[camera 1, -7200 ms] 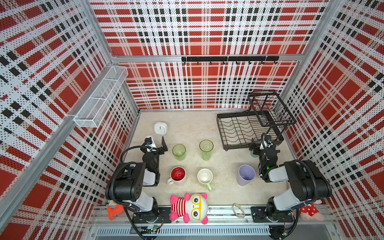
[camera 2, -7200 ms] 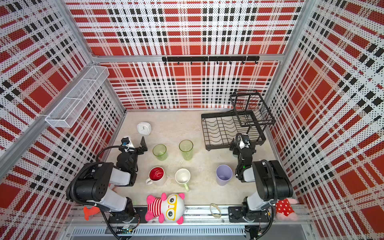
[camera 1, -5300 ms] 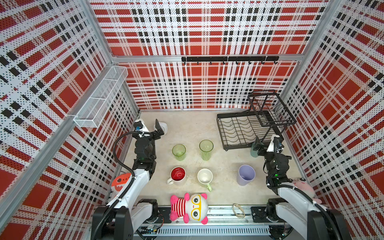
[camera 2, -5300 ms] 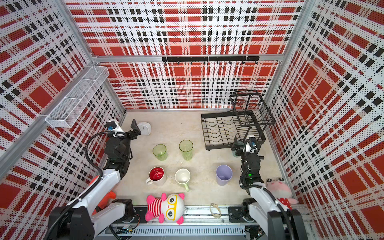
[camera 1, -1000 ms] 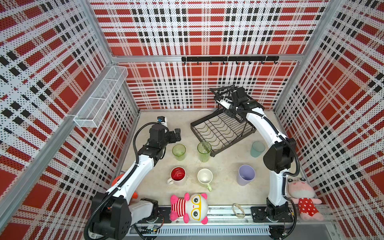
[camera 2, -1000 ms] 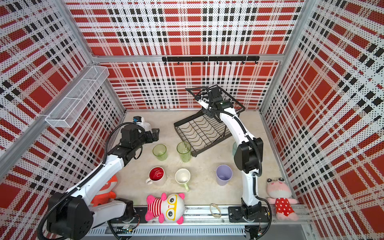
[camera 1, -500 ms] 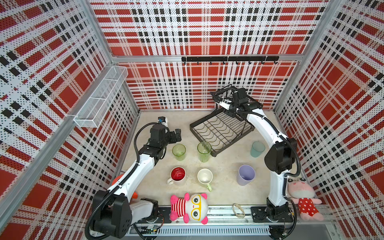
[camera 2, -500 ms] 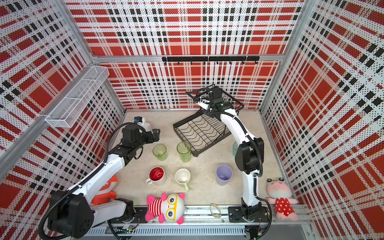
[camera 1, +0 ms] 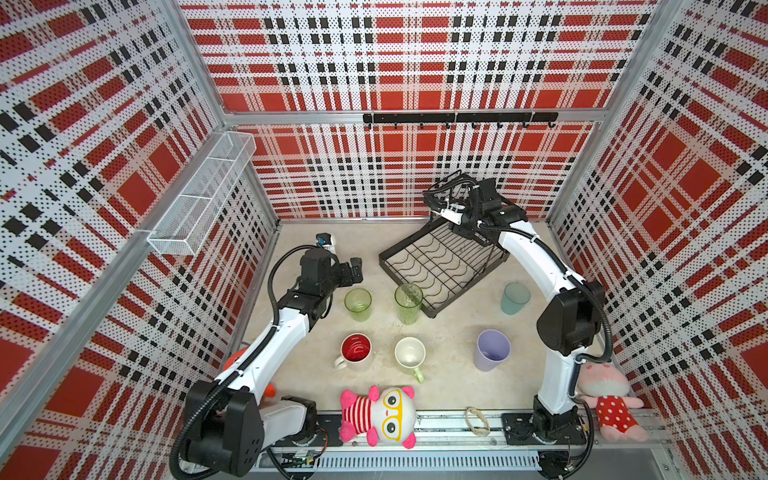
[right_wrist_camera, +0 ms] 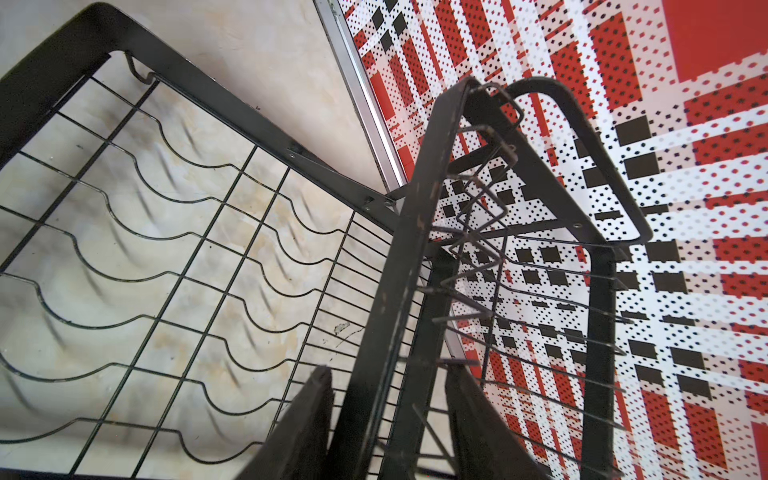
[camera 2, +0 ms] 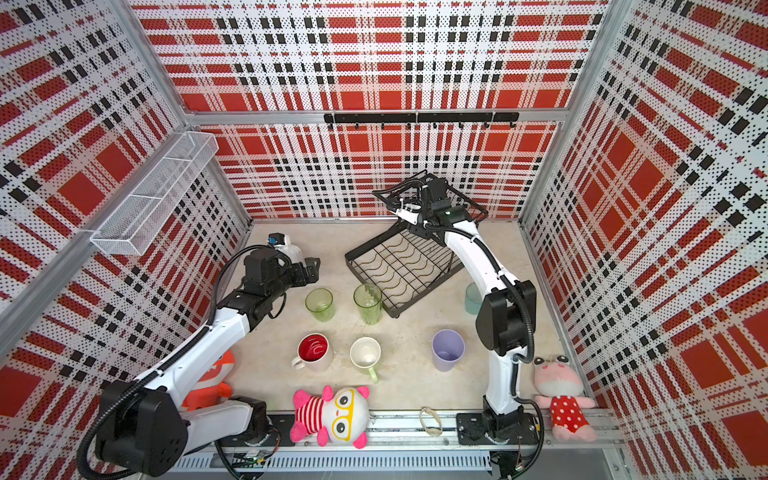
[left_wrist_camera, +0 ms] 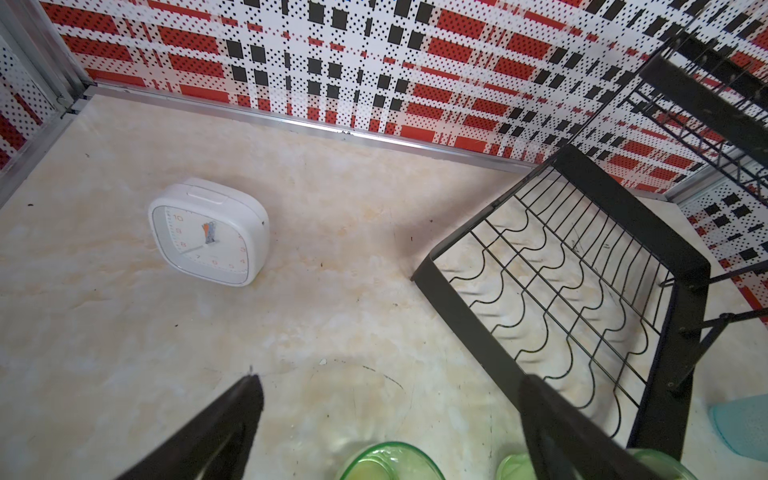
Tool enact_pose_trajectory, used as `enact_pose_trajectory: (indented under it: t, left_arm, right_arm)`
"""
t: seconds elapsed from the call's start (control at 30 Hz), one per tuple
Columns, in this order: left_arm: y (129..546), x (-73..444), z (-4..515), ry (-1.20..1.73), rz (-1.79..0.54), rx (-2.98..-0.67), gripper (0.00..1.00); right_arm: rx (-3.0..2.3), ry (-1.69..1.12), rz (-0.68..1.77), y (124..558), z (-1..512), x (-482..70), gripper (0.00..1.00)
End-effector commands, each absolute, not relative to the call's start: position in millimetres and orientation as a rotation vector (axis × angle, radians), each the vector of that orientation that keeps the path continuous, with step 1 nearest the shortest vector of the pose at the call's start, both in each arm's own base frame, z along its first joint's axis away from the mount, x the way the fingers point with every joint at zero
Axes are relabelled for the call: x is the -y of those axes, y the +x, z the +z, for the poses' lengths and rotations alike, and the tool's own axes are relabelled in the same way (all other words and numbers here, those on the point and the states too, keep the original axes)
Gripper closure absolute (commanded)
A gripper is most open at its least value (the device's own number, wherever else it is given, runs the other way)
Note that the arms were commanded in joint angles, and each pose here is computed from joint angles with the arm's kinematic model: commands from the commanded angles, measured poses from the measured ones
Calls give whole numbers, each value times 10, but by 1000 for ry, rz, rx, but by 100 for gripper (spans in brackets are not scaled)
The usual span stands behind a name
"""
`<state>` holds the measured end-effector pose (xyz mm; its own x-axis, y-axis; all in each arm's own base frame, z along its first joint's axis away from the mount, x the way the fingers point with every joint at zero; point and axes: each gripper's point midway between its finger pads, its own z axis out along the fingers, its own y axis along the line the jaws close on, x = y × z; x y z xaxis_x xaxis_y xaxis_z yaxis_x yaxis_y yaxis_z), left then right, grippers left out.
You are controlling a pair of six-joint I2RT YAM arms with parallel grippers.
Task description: Load the cups into the dish rack
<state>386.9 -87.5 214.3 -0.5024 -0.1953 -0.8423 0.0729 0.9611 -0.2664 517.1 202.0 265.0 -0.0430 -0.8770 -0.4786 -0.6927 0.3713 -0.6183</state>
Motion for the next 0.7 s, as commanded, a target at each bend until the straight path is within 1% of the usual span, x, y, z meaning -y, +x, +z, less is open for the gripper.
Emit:
enact_pose_trajectory:
  t: [0.0, 0.23, 0.47, 0.67]
  left_arm:
    - [3863, 892, 2094, -81, -326, -2080, 2]
    - [3858, 903, 2087, -79, -322, -2082, 2]
    - [3860, 911, 2081, -78, -320, -2084, 2]
    - [3860, 916, 2078, -76, -323, -2085, 2]
  right_arm:
    - [-1698, -1426, -250, 4973, 2919, -2080, 54]
    - [-1718, -1437, -232, 4889, 2854, -2061, 54]
    - [-1703, -1427, -166, 4779, 2919, -2112, 53]
    - [-1710, -1422, -162, 4770, 2881, -2114, 52]
